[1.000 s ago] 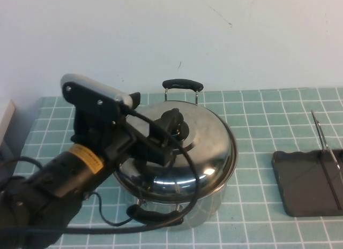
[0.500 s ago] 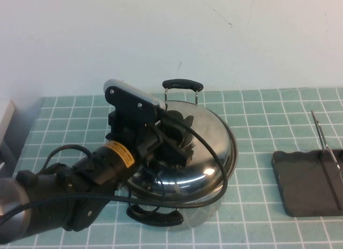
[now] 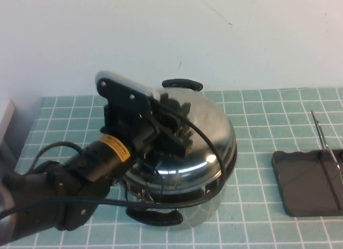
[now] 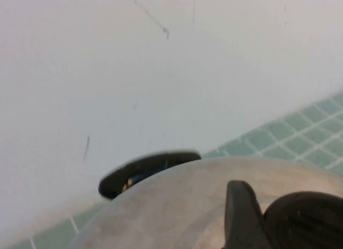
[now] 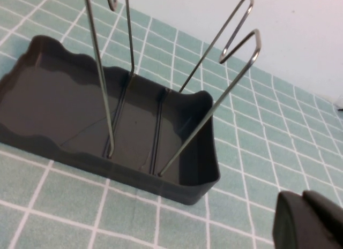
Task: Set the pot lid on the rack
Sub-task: Open the pot, then hand over the pot lid
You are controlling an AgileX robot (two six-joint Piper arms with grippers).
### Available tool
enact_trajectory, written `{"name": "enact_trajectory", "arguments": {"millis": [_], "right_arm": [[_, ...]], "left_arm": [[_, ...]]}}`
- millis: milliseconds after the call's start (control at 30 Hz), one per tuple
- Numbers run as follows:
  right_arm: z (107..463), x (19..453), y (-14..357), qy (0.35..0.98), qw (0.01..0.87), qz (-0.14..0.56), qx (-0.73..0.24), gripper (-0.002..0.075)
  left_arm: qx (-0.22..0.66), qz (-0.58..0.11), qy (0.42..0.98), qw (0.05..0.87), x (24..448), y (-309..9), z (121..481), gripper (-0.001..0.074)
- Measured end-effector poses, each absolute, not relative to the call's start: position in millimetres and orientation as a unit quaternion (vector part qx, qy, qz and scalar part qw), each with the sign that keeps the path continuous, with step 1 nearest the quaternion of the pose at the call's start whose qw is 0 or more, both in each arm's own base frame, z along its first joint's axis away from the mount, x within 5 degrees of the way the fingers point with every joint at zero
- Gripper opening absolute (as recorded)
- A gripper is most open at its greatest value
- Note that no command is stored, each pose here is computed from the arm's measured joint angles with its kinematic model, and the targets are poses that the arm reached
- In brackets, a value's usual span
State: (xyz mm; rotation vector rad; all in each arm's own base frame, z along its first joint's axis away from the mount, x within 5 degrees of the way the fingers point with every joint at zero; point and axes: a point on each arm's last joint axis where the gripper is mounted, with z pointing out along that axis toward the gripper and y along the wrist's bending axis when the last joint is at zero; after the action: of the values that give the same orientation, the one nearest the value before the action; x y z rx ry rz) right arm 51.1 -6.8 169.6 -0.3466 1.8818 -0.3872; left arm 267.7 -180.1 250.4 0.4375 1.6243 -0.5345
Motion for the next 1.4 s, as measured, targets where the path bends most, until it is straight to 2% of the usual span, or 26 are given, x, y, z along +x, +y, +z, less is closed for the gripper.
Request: {"name": "enact_trajectory", "arguments": {"millis": [233, 300, 400, 500, 600, 800, 1000, 1133, 1267, 1400], "right_arm": [[170, 51, -8, 0.796, 0.56, -0.175, -0.149, -0.0003], [171, 52, -7, 0.796, 0.574, -0.148, -0.12, -0.0003], [176, 54, -3, 0.785, 0.615, -0.067, -0.04, -0.0003], [186, 56, 1, 0.749, 0.656, 0.058, 0.078, -0.0003], [193, 56, 1, 0.711, 0.677, 0.125, 0.143, -0.0003], [197, 56, 0, 0.689, 0.687, 0.155, 0.174, -0.0003], [187, 56, 7, 0.716, 0.629, 0.219, 0.209, -0.0003], [195, 52, 17, 0.738, 0.609, 0.245, 0.159, -0.0003], [228, 49, 26, 0.707, 0.638, 0.289, 0.102, -0.0003], [255, 59, 37, 0.693, 0.627, 0.349, 0.067, -0.0003]], "left_arm": [[0.155, -0.284, 0.63, 0.707, 240, -163, 316, 0.0317], [0.123, -0.333, 0.613, 0.705, 229, -157, 333, 0.0317], [0.079, -0.421, 0.603, 0.673, 215, -153, 349, 0.0317], [0.082, -0.463, 0.607, 0.64, 210, -157, 349, 0.0317], [0.095, -0.488, 0.617, 0.61, 210, -164, 342, 0.0317], [0.126, -0.546, 0.61, 0.561, 217, -183, 322, 0.0317], [0.124, -0.603, 0.572, 0.542, 226, -197, 305, 0.0317], [0.09, -0.611, 0.585, 0.526, 236, -205, 287, 0.0317], [0.063, -0.606, 0.602, 0.516, 241, -216, 270, 0.0317], [0.074, -0.608, 0.597, 0.518, 240, -226, 272, 0.0317]]}}
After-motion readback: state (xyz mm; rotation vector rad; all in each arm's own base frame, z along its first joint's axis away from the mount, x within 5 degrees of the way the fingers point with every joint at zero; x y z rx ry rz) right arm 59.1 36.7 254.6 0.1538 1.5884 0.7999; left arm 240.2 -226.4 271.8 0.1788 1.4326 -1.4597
